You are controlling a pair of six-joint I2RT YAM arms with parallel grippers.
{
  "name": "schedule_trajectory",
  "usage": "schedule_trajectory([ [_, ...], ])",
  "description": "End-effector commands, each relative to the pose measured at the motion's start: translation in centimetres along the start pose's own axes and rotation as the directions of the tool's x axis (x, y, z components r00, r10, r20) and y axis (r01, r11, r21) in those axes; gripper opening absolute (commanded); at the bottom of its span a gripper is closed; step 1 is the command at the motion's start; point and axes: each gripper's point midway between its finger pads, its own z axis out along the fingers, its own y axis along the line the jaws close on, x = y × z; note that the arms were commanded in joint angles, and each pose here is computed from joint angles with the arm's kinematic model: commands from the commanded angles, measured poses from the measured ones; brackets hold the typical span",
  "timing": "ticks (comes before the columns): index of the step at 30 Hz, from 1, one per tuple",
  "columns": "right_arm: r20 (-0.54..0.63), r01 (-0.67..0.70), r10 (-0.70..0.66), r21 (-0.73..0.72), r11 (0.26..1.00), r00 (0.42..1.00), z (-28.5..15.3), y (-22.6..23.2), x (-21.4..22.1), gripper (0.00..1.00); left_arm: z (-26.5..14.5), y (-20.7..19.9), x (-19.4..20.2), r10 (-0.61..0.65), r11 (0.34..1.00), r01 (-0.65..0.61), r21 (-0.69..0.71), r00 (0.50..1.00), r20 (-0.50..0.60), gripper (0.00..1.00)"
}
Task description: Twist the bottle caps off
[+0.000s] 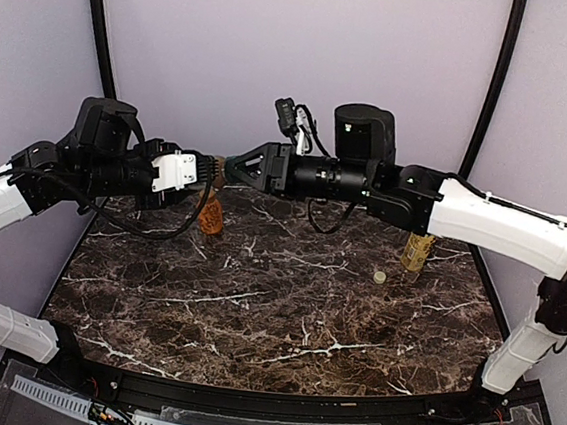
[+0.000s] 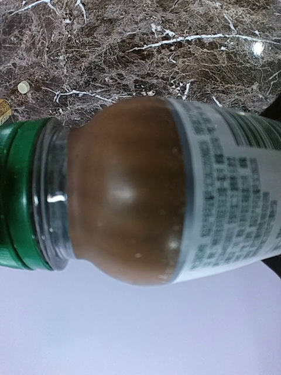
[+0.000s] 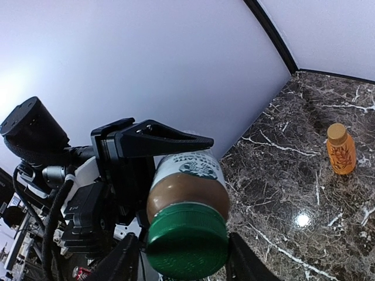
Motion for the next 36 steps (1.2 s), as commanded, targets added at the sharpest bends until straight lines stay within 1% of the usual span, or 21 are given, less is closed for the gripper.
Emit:
schedule_trajectory([
  [1, 0.041, 0.017, -0.016, -0.043, 0.999, 0.999, 0.3, 0.9, -1.3, 0.4, -0.5, 0.2, -0.3, 0.003, 1.0, -0.003, -0.021, 1.0, 0.016, 0.3],
  [4, 0.032, 0.027, -0.026, -0.048, 0.998, 0.999, 0.4, 0.9, -1.1, 0.29, -0.6, 0.2, -0.3, 0.001, 1.0, 0.0, -0.021, 1.0, 0.018, 0.3],
  [7, 0.024, 0.074, -0.073, -0.061, 0.995, 0.997, 0.3, 1.1, -1.0, 0.13, -0.7, -0.1, -0.4, -0.002, 1.0, 0.002, -0.006, 1.0, 0.027, 0.3],
  [9, 0.017, 0.168, -0.167, -0.093, 0.981, 0.986, 0.1, 1.9, -0.8, 0.01, -0.9, -0.6, -0.5, -0.006, 1.0, 0.005, 0.019, 0.999, 0.033, 0.3],
  [11, 0.004, 0.32, -0.322, -0.127, 0.939, 0.947, -0.3, 2.8, 0.2, 0.0, -1.2, -1.5, -0.5, -0.007, 0.998, 0.004, 0.069, 0.999, 0.041, 0.3],
  [12, 0.008, 0.417, -0.42, -0.137, 0.899, 0.908, -0.5, 3.4, 0.7, 0.0, -1.3, -2.1, -0.8, -0.008, 0.995, 0.001, 0.104, 0.998, 0.061, 0.3],
  [13, -0.015, 0.497, -0.504, -0.138, 0.857, 0.864, -0.7, 3.5, 1.8, 0.0, -1.7, -3.0, -0.6, -0.005, 0.989, -0.003, 0.15, 0.999, 0.053, 0.3],
  [14, -0.028, 0.587, -0.595, -0.135, 0.798, 0.803, -0.7, 3.6, 2.9, 0.0, -1.9, -3.8, -1.1, -0.008, 0.98, -0.009, 0.197, 0.996, 0.084, 0.3],
  [15, -0.037, 0.664, -0.674, -0.144, 0.734, 0.738, -1.0, 3.9, 4.0, 0.0, -2.4, -4.6, -1.0, -0.01, 0.97, -0.01, 0.241, 0.997, 0.081, 0.3],
  [16, -0.04, 0.735, -0.749, -0.16, 0.659, 0.662, -1.2, 4.1, 5.2, 0.0, -2.6, -5.3, -1.3, -0.019, 0.96, -0.01, 0.279, 0.994, 0.103, 0.3],
  [17, -0.037, 0.791, -0.806, -0.174, 0.587, 0.591, -1.4, 4.2, 6.2, 0.0, -3.0, -5.9, -1.3, -0.021, 0.95, -0.012, 0.313, 0.995, 0.102, 0.3],
  [19, -0.026, 0.878, -0.891, -0.161, 0.451, 0.453, -1.6, 4.0, 7.2, 0.0, -3.6, -6.8, -1.7, -0.036, 0.931, -0.013, 0.365, 0.991, 0.125, 0.3],
  [20, -0.036, 0.894, -0.905, -0.143, 0.425, 0.424, -1.6, 3.7, 7.2, 0.0, -3.7, -7.1, -2.0, -0.046, 0.923, -0.01, 0.384, 0.989, 0.138, 0.3],
  [21, -0.047, 0.922, -0.931, -0.13, 0.364, 0.361, -1.5, 3.4, 7.2, 0.0, -3.8, -7.3, -2.0, -0.049, 0.919, -0.01, 0.395, 0.989, 0.139, 0.3],
  [25, -0.092, 0.983, -0.984, -0.082, 0.163, 0.155, -0.9, 3.0, 7.0, 0.0, -3.8, -7.6, -2.0, -0.053, 0.909, -0.008, 0.416, 0.989, 0.136, 0.3],
  [27, -0.101, 0.994, -0.992, -0.066, 0.089, 0.082, -0.6, 3.1, 6.8, 0.0, -3.9, -7.6, -2.0, -0.053, 0.909, -0.009, 0.417, 0.989, 0.137, 0.3],
  [29, -0.105, 0.998, -0.994, -0.05, 0.034, 0.029, -0.5, 3.2, 6.5, 0.0, -3.8, -7.7, -2.0, -0.056, 0.907, -0.007, 0.422, 0.989, 0.137, 0.3],
  [31, -0.108, 0.999, -0.994, -0.032, -0.004, -0.008, -0.5, 3.1, 6.1, 0.0, -3.8, -7.8, -2.0, -0.058, 0.905, -0.005, 0.425, 0.989, 0.136, 0.29],
  [33, -0.103, 1.0, -0.994, -0.022, -0.023, -0.025, -0.4, 3.1, 6.0, 0.0, -3.8, -7.9, -2.1, -0.06, 0.904, -0.005, 0.428, 0.989, 0.138, 0.29],
  [34, -0.098, 1.0, -0.995, -0.019, -0.024, -0.026, -0.4, 3.2, 6.1, 0.03, -3.8, -7.9, -2.1, -0.062, 0.905, -0.003, 0.426, 0.988, 0.14, 0.3],
  [36, -0.091, 1.0, -0.996, -0.016, -0.02, -0.022, -0.3, 3.5, 6.1, 0.16, -3.8, -7.8, -2.1, -0.066, 0.905, 0.0, 0.426, 0.988, 0.141, 0.3],
])
